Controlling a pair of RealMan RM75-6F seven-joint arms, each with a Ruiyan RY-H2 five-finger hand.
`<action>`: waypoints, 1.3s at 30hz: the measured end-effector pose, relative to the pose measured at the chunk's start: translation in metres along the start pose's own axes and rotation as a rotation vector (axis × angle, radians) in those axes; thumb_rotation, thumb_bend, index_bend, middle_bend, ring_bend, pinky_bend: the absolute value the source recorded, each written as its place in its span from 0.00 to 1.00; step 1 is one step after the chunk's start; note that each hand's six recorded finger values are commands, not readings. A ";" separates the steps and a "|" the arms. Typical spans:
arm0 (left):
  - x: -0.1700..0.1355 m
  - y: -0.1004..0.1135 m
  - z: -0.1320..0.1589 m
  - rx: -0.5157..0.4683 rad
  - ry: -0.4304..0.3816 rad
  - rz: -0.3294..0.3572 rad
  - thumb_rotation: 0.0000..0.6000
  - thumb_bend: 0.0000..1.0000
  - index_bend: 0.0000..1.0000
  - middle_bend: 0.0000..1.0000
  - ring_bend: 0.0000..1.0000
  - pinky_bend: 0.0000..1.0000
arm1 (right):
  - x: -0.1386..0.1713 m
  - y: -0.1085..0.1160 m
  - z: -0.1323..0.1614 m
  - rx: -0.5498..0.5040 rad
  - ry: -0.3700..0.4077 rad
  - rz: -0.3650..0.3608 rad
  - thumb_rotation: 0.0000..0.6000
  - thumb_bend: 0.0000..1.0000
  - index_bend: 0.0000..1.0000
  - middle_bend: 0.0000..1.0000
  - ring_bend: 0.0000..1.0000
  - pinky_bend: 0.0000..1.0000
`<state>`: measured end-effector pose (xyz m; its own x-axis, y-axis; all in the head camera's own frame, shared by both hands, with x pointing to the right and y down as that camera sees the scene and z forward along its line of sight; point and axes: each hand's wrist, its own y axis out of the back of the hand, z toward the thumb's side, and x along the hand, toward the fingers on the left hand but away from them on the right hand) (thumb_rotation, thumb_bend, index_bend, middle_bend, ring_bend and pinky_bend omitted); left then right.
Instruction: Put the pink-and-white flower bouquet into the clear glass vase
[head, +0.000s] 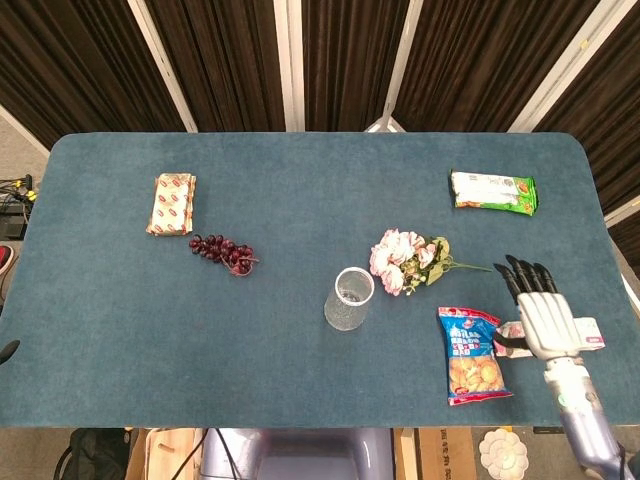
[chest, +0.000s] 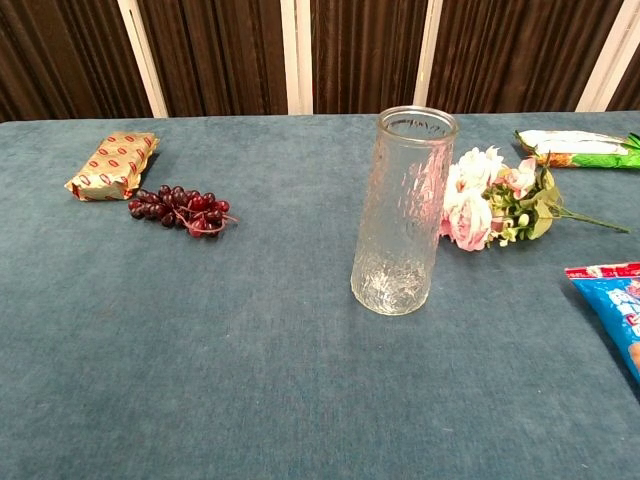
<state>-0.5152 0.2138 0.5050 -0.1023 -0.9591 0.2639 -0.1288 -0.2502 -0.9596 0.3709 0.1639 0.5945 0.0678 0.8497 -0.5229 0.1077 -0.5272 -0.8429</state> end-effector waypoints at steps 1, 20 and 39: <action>0.000 0.000 0.000 0.001 0.000 -0.001 1.00 0.19 0.09 0.00 0.00 0.00 | -0.006 -0.002 0.003 0.003 -0.001 0.010 1.00 0.04 0.11 0.03 0.05 0.00; 0.002 -0.001 -0.002 0.023 0.017 0.008 1.00 0.19 0.09 0.00 0.00 0.00 | -0.104 -0.046 0.064 -0.019 -0.061 0.141 1.00 0.04 0.11 0.03 0.05 0.00; 0.007 -0.006 -0.002 0.032 0.036 0.004 1.00 0.19 0.09 0.00 0.00 0.00 | -0.152 -0.060 0.122 -0.072 -0.074 0.201 1.00 0.04 0.18 0.16 0.22 0.00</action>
<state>-0.5176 0.2085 0.5130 -0.1387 -0.9548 0.2628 -0.0966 -0.2510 -0.9631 0.2334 0.0669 0.7093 0.0220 0.7235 -0.6900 0.1703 -0.6828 -0.7105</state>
